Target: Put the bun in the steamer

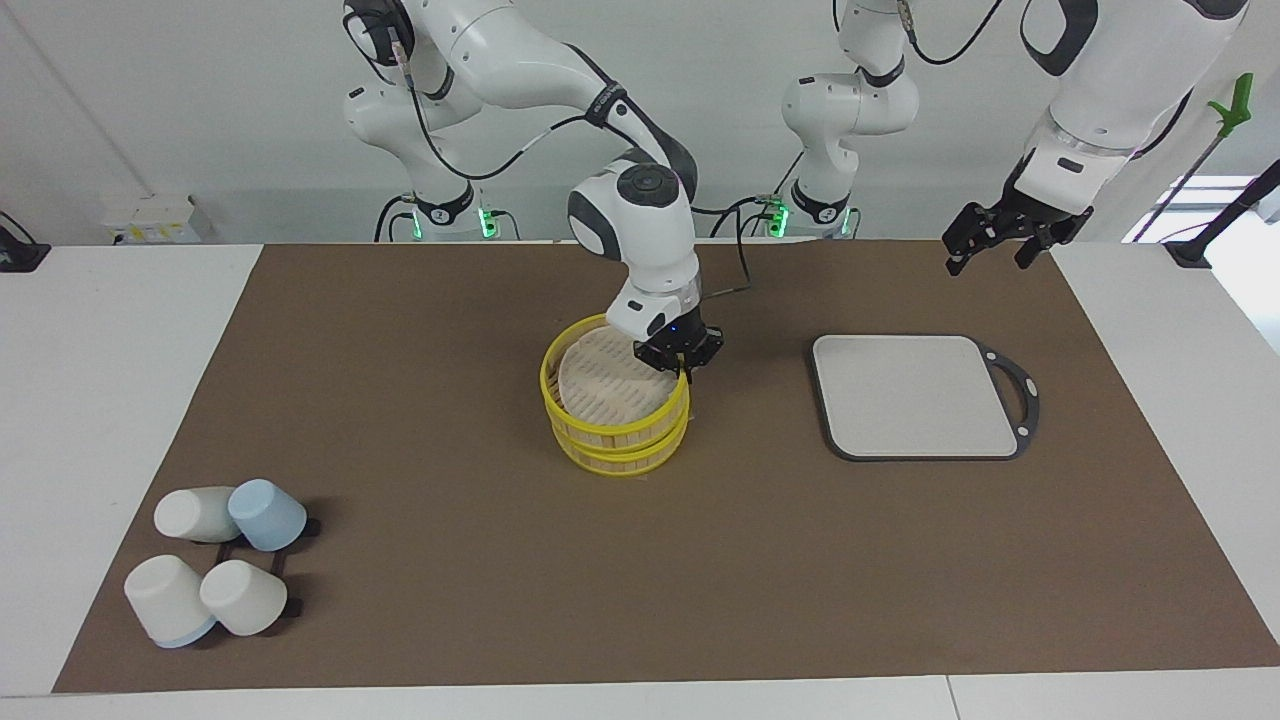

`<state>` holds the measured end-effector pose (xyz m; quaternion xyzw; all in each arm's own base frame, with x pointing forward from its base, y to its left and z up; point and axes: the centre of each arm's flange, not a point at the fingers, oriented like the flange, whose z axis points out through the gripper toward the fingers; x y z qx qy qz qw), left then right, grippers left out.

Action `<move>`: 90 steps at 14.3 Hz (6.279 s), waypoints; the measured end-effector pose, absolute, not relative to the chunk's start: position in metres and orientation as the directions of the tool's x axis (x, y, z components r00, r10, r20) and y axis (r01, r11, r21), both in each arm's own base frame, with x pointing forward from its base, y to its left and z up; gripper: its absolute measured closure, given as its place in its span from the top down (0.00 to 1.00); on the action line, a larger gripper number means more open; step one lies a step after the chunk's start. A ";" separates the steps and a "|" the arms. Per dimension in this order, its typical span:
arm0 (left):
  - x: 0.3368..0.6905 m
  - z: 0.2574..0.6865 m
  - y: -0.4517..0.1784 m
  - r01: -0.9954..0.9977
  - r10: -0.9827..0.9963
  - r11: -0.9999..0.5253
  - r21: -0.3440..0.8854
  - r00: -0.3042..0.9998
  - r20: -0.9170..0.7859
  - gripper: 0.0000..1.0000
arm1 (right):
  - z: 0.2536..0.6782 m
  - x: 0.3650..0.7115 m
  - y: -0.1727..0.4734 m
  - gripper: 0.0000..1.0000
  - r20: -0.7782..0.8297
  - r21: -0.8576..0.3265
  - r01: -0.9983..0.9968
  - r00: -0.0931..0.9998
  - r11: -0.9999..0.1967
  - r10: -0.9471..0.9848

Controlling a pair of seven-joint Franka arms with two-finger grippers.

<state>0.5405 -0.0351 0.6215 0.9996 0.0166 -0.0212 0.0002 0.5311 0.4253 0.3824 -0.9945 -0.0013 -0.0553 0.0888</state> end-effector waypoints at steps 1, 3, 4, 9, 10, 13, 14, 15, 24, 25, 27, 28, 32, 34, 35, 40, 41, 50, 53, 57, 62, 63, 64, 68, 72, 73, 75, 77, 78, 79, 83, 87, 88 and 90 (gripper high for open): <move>0.541 0.622 -0.035 0.033 0.033 -0.999 0.000 0.999 -0.042 1.00 | 0.383 0.533 0.425 0.09 0.109 -0.177 0.010 0.994 -0.984 -0.009; 0.541 0.622 -0.035 0.033 0.033 -0.999 0.000 0.999 -0.042 1.00 | 0.383 0.536 0.426 0.09 0.102 -0.175 0.005 0.995 -0.985 -0.013; 0.541 0.622 -0.035 0.033 0.033 -0.999 0.000 0.999 -0.042 1.00 | 0.383 0.537 0.426 0.09 0.099 -0.174 0.003 0.995 -0.985 -0.014; 0.541 0.622 -0.035 0.033 0.033 -0.999 0.000 0.999 -0.042 1.00 | 0.386 0.546 0.425 0.09 0.076 -0.161 -0.007 0.997 -0.987 -0.020; 0.541 0.622 -0.035 0.033 0.033 -0.999 0.000 0.999 -0.042 1.00 | 0.386 0.549 0.426 0.09 0.071 -0.158 -0.010 0.997 -0.987 -0.021; 0.541 0.622 -0.035 0.033 0.033 -0.999 0.000 0.999 -0.042 1.00 | 0.385 0.560 0.423 0.09 0.087 -0.147 -0.005 0.996 -0.989 -0.018; 0.541 0.622 -0.035 0.033 0.033 -0.999 0.000 0.999 -0.042 1.00 | 0.384 0.565 0.422 0.09 0.097 -0.138 0.002 0.995 -0.990 -0.011; 0.541 0.622 -0.035 0.033 0.033 -0.999 0.000 0.999 -0.042 1.00 | 0.382 0.566 0.424 0.09 0.105 -0.127 0.015 0.994 -0.992 0.001; 0.541 0.622 -0.035 0.033 0.033 -0.999 0.000 0.999 -0.042 1.00 | 0.385 0.559 0.447 0.09 0.086 -0.108 0.034 0.996 -0.994 0.025; 0.541 0.622 -0.035 0.033 0.033 -0.999 0.000 0.999 -0.042 1.00 | 0.385 0.560 0.447 0.09 0.085 -0.111 0.026 0.996 -0.993 0.017; 0.541 0.622 -0.035 0.033 0.033 -0.999 0.000 0.999 -0.042 1.00 | 0.385 0.559 0.448 0.09 0.081 -0.115 0.006 0.997 -0.993 -0.003; 0.541 0.622 -0.035 0.033 0.033 -0.999 0.000 0.999 -0.042 1.00 | 0.384 0.559 0.448 0.09 0.078 -0.113 0.001 0.997 -0.994 -0.008; 0.541 0.622 -0.035 0.033 0.033 -0.999 0.000 0.999 -0.042 1.00 | 0.383 0.557 0.448 0.09 0.059 -0.106 -0.050 0.997 -0.993 -0.057; 0.541 0.622 -0.035 0.033 0.033 -0.999 0.000 0.999 -0.042 1.00 | 0.381 0.555 0.449 0.09 0.050 -0.101 -0.062 0.996 -0.993 -0.068; 0.541 0.622 -0.035 0.033 0.033 -0.999 0.000 0.999 -0.042 1.00 | 0.380 0.554 0.449 0.09 0.045 -0.096 -0.066 0.996 -0.993 -0.071; 0.541 0.622 -0.035 0.033 0.033 -0.999 0.000 0.999 -0.042 1.00 | 0.378 0.550 0.452 0.09 0.043 -0.091 -0.062 0.997 -0.994 -0.066; 0.541 0.622 -0.035 0.033 0.033 -0.999 0.000 0.999 -0.042 1.00 | 0.376 0.549 0.453 0.14 0.038 -0.091 -0.064 0.997 -0.994 -0.067; 0.541 0.622 -0.035 0.033 0.033 -0.999 0.000 0.999 -0.042 1.00 | 0.382 0.557 0.435 0.22 0.018 -0.093 -0.059 0.998 -0.994 -0.061; 0.541 0.622 -0.035 0.033 0.033 -0.999 0.000 0.999 -0.042 1.00 | 0.383 0.557 0.435 0.22 0.017 -0.095 -0.053 0.998 -0.994 -0.054; 0.541 0.622 -0.035 0.033 0.033 -0.999 0.000 0.999 -0.042 1.00 | 0.381 0.558 0.434 0.31 0.020 -0.094 -0.056 0.998 -0.994 -0.059; 0.541 0.622 -0.035 0.033 0.033 -0.999 0.000 0.999 -0.042 1.00 | 0.378 0.562 0.431 0.63 0.046 -0.113 -0.063 0.997 -0.992 -0.069; 0.541 0.622 -0.035 0.033 0.033 -0.999 0.000 0.999 -0.042 1.00 | 0.378 0.562 0.431 0.64 0.047 -0.113 -0.063 0.997 -0.992 -0.068; 0.541 0.622 -0.035 0.033 0.033 -0.999 0.000 0.999 -0.042 1.00 | 0.380 0.563 0.431 0.72 0.049 -0.111 -0.062 0.996 -0.992 -0.068; 0.541 0.622 -0.035 0.033 0.033 -0.999 0.000 0.999 -0.042 1.00 | 0.432 0.573 0.410 1.00 0.083 -0.115 -0.087 0.992 -0.990 -0.097; 0.541 0.622 -0.035 0.033 0.033 -0.999 0.000 0.999 -0.042 1.00 | 0.512 0.588 0.321 1.00 0.088 -0.060 -0.102 0.990 -0.993 -0.107; 0.541 0.622 -0.035 0.033 0.033 -0.999 0.000 0.999 -0.042 1.00 | 0.528 0.591 0.292 1.00 0.082 -0.043 -0.100 0.991 -0.994 -0.103; 0.541 0.622 -0.035 0.033 0.033 -0.999 0.000 0.999 -0.042 1.00 | 0.553 0.593 0.238 1.00 0.052 -0.008 -0.123 0.991 -0.992 -0.123; 0.541 0.622 -0.035 0.033 0.033 -0.999 0.000 0.999 -0.042 1.00 | 0.577 0.582 0.195 1.00 -0.002 0.035 -0.135 0.991 -0.990 -0.135; 0.541 0.622 -0.035 0.033 0.033 -0.999 0.000 0.999 -0.042 1.00 | 0.590 0.574 0.174 1.00 -0.025 0.051 -0.119 0.992 -0.992 -0.121; 0.541 0.622 -0.035 0.033 0.033 -0.999 0.000 0.999 -0.042 1.00 | 0.604 0.566 0.154 1.00 -0.043 0.060 -0.096 0.994 -0.994 -0.099; 0.541 0.622 -0.035 0.033 0.033 -0.999 0.000 0.999 -0.042 1.00 | 0.633 0.552 0.089 1.00 -0.065 0.031 -0.073 0.995 -0.997 -0.074; 0.541 0.622 -0.035 0.033 0.033 -0.999 0.000 0.999 -0.042 1.00 | 0.632 0.554 0.062 1.00 -0.032 0.018 -0.042 0.999 -0.999 -0.042; 0.541 0.622 -0.035 0.033 0.033 -0.999 0.000 0.999 -0.042 1.00 | 0.631 0.555 0.062 1.00 -0.023 0.017 -0.038 0.999 -0.999 -0.038; 0.541 0.622 -0.035 0.033 0.033 -0.999 0.000 0.999 -0.042 1.00 | 0.629 0.555 0.064 1.00 -0.027 0.017 -0.030 0.999 -0.999 -0.031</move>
